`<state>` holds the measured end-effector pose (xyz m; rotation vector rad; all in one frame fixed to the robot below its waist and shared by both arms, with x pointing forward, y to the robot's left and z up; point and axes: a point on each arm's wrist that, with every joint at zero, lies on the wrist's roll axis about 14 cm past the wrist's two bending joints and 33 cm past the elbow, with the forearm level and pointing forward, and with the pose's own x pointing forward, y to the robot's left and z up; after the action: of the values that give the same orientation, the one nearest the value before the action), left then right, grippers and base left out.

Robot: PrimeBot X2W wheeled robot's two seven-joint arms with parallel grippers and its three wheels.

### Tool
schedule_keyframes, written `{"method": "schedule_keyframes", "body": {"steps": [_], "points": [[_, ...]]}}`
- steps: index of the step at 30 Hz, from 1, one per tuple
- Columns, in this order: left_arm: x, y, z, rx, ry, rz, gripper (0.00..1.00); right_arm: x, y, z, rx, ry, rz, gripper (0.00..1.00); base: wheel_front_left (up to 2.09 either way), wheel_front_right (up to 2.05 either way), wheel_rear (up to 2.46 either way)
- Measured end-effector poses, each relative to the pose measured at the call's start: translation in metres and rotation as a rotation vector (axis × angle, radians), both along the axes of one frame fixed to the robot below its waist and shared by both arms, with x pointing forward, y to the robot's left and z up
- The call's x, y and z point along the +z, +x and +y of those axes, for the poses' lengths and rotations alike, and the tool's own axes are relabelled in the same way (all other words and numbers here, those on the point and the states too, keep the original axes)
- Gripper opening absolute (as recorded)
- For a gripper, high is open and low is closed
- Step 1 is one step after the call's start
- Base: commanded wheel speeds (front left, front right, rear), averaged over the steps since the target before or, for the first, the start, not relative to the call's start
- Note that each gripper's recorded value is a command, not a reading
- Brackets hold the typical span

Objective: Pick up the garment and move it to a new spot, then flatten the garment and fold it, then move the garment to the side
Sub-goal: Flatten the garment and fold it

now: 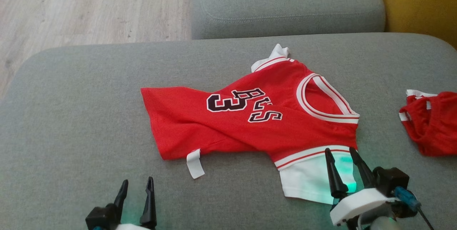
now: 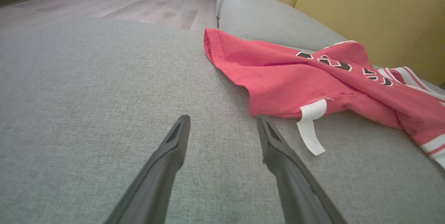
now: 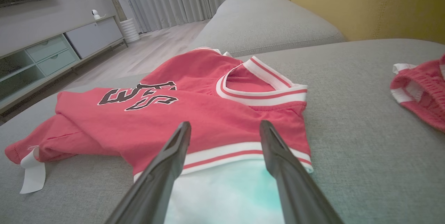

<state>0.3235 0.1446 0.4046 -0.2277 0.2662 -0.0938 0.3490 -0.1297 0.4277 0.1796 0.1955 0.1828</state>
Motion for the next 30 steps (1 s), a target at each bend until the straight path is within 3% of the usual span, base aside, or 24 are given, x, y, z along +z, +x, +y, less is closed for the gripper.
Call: {"method": "schedule_keyframes", "body": {"steps": [9, 20, 30], "points": [[-0.014, 0.001, -0.013, -0.052, -0.015, 0.049, 1.0, -0.008, 0.0, -0.001, -0.003, 0.0, 0.026, 1.0, 0.0, 0.0, 0.0], [-0.021, 0.048, -0.053, -0.184, -0.05, 0.08, 1.0, -0.025, 0.017, -0.007, -0.019, -0.006, 0.073, 1.0, 0.0, 0.0, 0.0], [-0.033, 0.053, -0.052, -0.167, -0.099, 0.121, 1.0, -0.032, 0.021, -0.013, -0.04, -0.007, 0.092, 1.0, 0.0, 0.0, 0.0]]}}
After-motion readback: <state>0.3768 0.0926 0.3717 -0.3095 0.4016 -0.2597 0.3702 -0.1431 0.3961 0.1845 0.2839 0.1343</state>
